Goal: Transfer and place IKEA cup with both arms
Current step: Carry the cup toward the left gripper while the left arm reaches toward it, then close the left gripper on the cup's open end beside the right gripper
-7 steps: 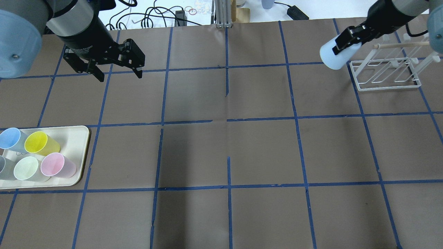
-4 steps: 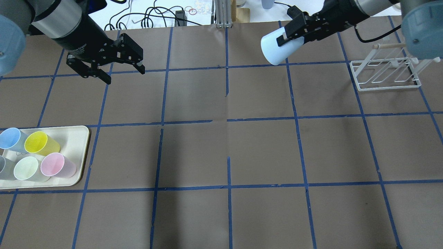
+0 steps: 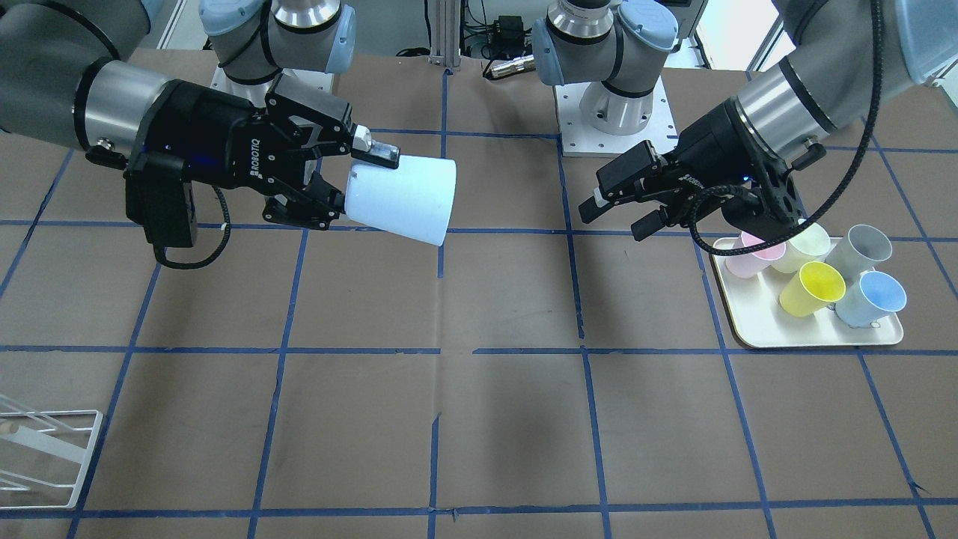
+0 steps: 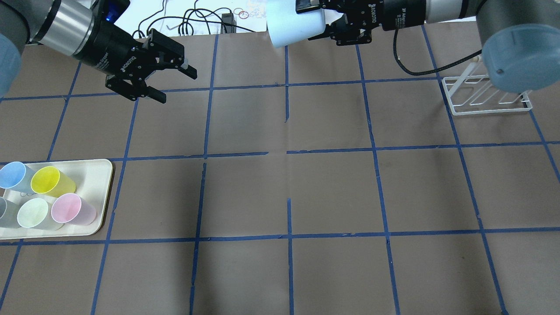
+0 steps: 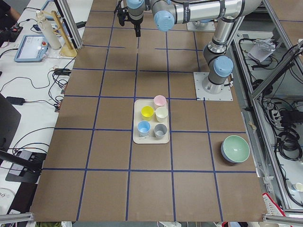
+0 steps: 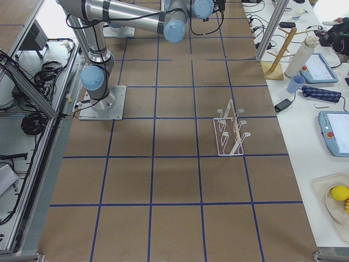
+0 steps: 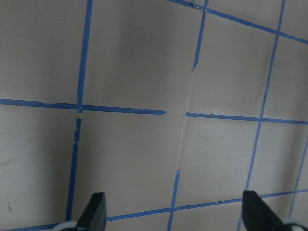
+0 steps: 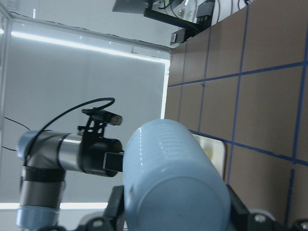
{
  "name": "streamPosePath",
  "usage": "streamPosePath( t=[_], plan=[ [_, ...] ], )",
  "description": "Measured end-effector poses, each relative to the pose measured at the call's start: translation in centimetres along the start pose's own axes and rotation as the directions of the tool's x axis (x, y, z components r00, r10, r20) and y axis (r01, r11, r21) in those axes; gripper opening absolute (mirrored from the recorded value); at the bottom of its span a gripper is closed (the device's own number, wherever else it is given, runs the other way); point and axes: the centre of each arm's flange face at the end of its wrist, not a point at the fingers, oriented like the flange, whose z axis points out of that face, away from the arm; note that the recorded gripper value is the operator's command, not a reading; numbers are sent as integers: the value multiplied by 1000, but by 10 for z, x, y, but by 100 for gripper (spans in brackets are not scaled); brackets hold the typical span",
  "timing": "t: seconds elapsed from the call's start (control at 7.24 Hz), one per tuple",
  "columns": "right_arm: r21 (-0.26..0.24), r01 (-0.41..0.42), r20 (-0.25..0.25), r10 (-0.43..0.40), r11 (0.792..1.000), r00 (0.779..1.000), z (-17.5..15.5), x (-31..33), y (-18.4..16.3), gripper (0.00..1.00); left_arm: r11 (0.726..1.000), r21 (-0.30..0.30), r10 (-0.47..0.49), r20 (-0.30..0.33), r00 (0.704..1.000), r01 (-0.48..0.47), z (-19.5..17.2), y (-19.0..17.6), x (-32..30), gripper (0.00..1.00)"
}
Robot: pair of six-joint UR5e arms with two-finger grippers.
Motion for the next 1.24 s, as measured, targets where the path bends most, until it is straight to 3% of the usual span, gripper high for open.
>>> streamPosePath(
  t=[0.14,0.28,0.55,0.97,1.24],
  plan=[
    [0,-83,116,82,997,990,5,19,8,0,1000,8,-10,-116,993,11,-1,-2,1,100],
    [-3,-149,189,147,989,971,10,39,19,0,1000,16,-13,-233,972,17,-2,-4,8,100],
    [-17,-236,277,231,972,933,18,65,36,0,999,32,2,-421,907,12,-7,-3,30,100],
    [-76,-297,295,306,952,905,40,66,49,0,998,48,51,-548,835,-30,-9,4,58,100],
    [-88,-305,288,317,948,904,43,61,51,0,997,26,73,-564,823,-71,2,20,81,100]
  ],
)
